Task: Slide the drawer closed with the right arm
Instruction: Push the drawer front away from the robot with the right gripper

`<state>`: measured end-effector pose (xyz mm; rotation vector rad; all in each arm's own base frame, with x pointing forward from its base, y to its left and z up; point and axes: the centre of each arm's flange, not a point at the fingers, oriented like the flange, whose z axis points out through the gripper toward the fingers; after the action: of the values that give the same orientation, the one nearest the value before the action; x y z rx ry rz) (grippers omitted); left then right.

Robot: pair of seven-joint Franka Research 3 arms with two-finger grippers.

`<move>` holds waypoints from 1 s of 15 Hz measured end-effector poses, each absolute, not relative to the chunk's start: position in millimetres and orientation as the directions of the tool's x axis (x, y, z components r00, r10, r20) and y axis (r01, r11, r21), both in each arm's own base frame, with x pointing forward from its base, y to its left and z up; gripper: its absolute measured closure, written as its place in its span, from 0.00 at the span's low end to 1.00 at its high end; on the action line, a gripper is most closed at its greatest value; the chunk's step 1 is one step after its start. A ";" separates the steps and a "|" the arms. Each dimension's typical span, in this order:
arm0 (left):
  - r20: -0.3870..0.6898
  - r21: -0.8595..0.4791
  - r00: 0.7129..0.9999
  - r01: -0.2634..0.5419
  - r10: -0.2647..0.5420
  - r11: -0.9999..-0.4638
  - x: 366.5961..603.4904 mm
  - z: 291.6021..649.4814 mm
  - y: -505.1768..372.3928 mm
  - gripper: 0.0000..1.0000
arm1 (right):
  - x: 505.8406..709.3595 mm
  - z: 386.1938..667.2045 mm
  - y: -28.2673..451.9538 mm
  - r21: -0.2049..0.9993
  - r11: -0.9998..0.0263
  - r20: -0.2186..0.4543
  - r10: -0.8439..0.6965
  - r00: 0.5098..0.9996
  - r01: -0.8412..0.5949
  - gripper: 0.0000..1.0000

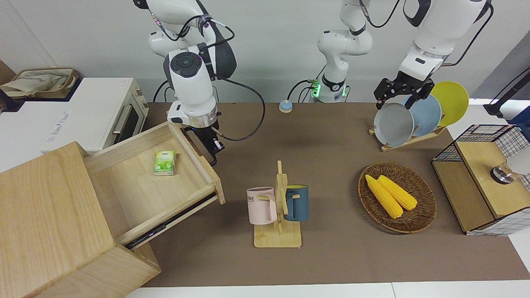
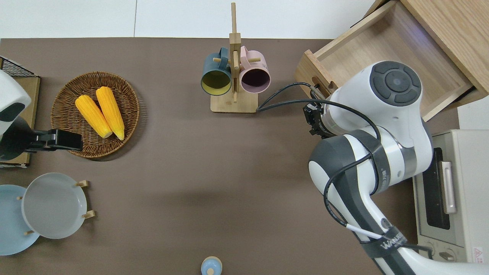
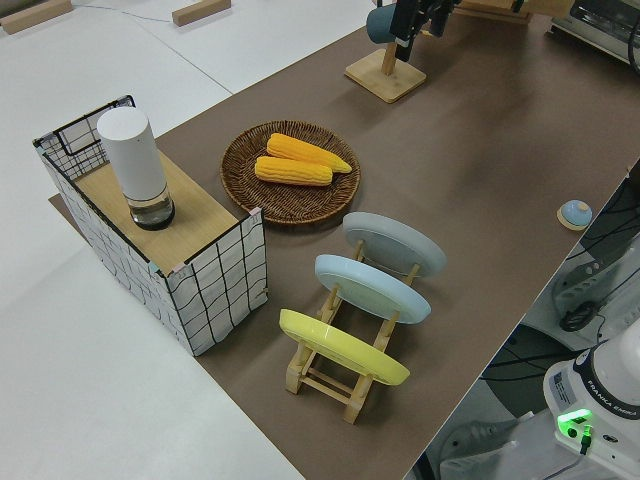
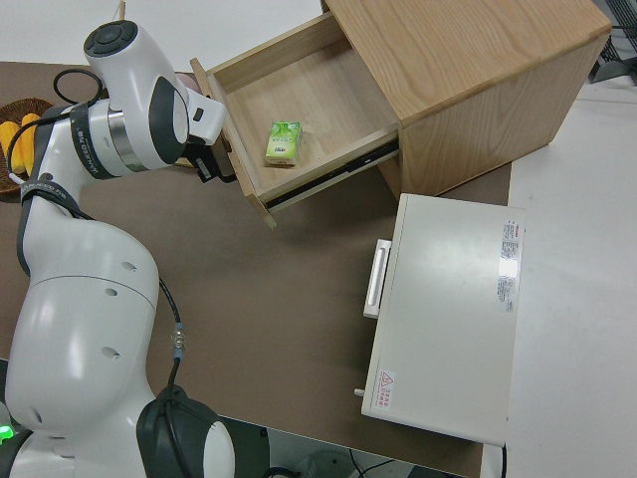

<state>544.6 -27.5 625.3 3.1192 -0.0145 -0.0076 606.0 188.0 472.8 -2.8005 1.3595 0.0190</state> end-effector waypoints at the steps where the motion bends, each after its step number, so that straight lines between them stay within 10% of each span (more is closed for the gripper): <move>1: -0.005 0.022 1.000 -0.009 -0.009 -1.000 544.6 625.3 -27.5 0.00 | 607.0 471.5 187.3 -0.019 -0.619 -0.017 -0.785 0.620 -0.785 0.99; 15: -0.005 0.022 1.000 -0.009 -0.009 -1.000 544.6 625.3 -27.5 0.00 | 629.1 467.5 147.1 -0.003 -0.595 0.044 -0.803 0.595 -0.804 0.99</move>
<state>544.6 -27.5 625.3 3.1192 -0.0145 -0.0076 629.1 147.1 467.5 -2.8201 1.4206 -0.0642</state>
